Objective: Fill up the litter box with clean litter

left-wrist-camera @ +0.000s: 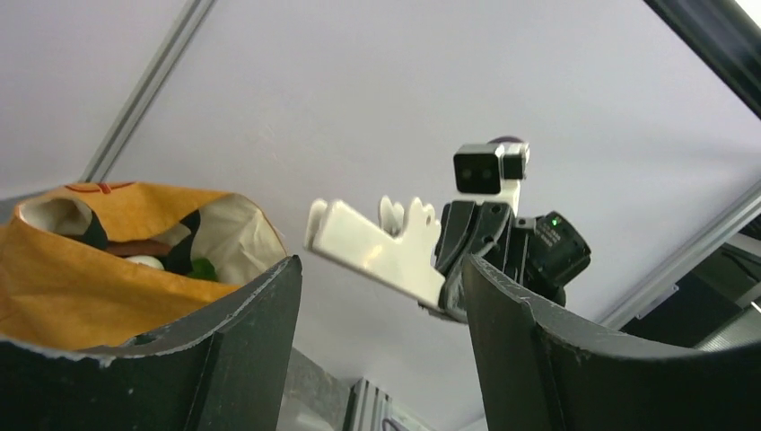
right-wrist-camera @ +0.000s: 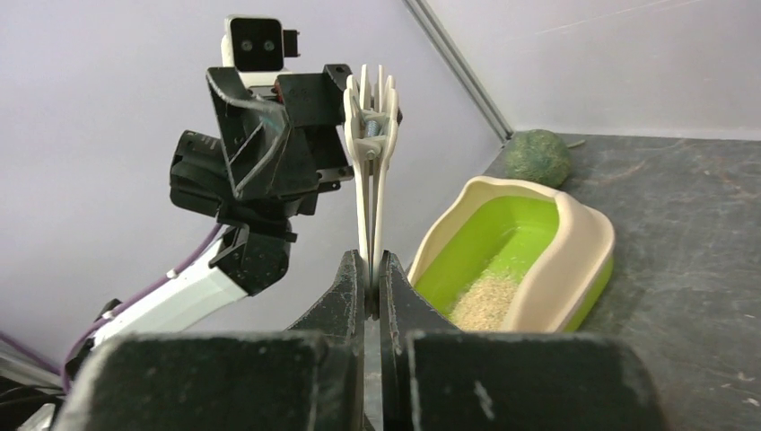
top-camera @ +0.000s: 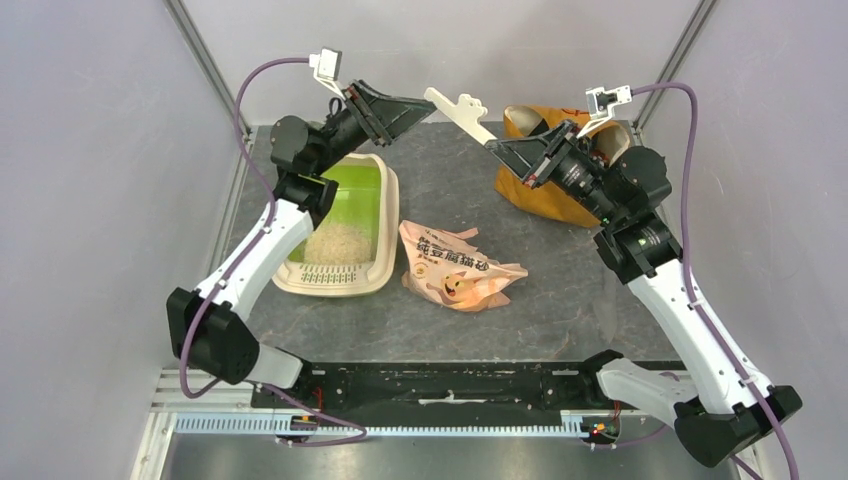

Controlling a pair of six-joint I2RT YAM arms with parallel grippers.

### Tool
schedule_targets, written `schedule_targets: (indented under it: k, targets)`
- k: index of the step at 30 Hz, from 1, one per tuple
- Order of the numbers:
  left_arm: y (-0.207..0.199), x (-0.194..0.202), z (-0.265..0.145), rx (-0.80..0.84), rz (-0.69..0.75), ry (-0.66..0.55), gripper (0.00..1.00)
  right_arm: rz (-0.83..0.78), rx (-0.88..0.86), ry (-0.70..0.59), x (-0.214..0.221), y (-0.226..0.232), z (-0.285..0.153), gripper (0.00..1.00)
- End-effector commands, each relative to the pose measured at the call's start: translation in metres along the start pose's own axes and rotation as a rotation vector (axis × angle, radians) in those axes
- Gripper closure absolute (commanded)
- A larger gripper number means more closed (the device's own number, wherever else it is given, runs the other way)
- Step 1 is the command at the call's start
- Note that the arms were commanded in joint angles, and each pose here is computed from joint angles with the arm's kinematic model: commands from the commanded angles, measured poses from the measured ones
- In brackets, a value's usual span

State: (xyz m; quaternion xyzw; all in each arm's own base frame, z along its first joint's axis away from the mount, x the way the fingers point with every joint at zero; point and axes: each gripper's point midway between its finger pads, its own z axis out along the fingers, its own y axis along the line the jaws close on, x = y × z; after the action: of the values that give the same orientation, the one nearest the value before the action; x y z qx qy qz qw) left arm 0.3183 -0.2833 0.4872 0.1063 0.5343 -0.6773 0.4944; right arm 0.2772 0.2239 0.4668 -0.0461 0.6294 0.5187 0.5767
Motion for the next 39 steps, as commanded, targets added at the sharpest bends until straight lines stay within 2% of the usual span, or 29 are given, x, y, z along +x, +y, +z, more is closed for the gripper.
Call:
schedule_targets:
  k: [1, 6, 11, 16, 20, 21, 22, 23, 26, 27, 28, 30, 34, 36, 39]
  targets:
    - [-0.009, -0.029, 0.014, 0.017, -0.020, -0.088, 0.28, 0.051, -0.074, -0.030, -0.005, 0.017, -0.001, 1.00]
    - [0.001, -0.036, 0.025, -0.018, -0.066, -0.107, 0.30, 0.060, -0.060, -0.042, -0.003, 0.013, 0.003, 1.00]
    - [0.005, -0.030, 0.031, -0.033, -0.121, -0.105, 0.51, 0.062, -0.048, -0.056, -0.002, 0.008, 0.008, 1.00]
    - [0.004, -0.024, 0.034, -0.029, -0.144, -0.099, 0.59, 0.075, -0.050, -0.072, -0.004, 0.007, 0.011, 1.00]
    - [0.003, -0.026, 0.035, -0.026, -0.151, -0.103, 0.60, 0.084, -0.032, -0.063, 0.000, 0.001, 0.011, 1.00]
    - [0.003, -0.026, 0.036, -0.026, -0.153, -0.103, 0.66, 0.085, -0.034, -0.058, 0.001, 0.001, 0.011, 1.00]
    - [0.002, -0.025, 0.037, -0.020, -0.152, -0.100, 0.83, 0.084, -0.041, -0.052, 0.003, 0.002, 0.011, 1.00]
    - [0.002, -0.024, 0.037, -0.016, -0.150, -0.097, 0.97, 0.086, -0.046, -0.041, 0.005, 0.004, 0.011, 0.94]
    - [-0.003, -0.019, 0.034, 0.019, -0.125, -0.068, 0.98, 0.038, -0.073, 0.014, 0.011, 0.011, 0.005, 0.42]
    - [-0.005, -0.015, 0.032, 0.032, -0.113, -0.052, 0.98, -0.001, -0.083, 0.052, 0.016, 0.013, 0.002, 0.27]
    - [-0.010, -0.009, 0.029, 0.061, -0.092, -0.027, 0.98, -0.069, -0.105, 0.096, 0.019, 0.019, -0.003, 0.18]
    - [-0.019, 0.006, 0.020, 0.116, -0.056, 0.038, 0.98, -0.168, -0.098, 0.196, 0.031, 0.018, -0.017, 0.10]
    - [-0.041, 0.049, -0.006, 0.276, 0.003, 0.225, 0.98, -0.338, -0.173, 0.385, 0.053, 0.027, -0.058, 0.10]
    - [-0.045, 0.071, -0.020, 0.338, 0.008, 0.307, 0.98, -0.334, -0.240, 0.461, 0.060, 0.040, -0.072, 0.13]
    - [-0.057, 0.084, -0.030, 0.405, 0.008, 0.343, 0.98, -0.253, -0.341, 0.547, 0.069, 0.057, -0.081, 0.13]
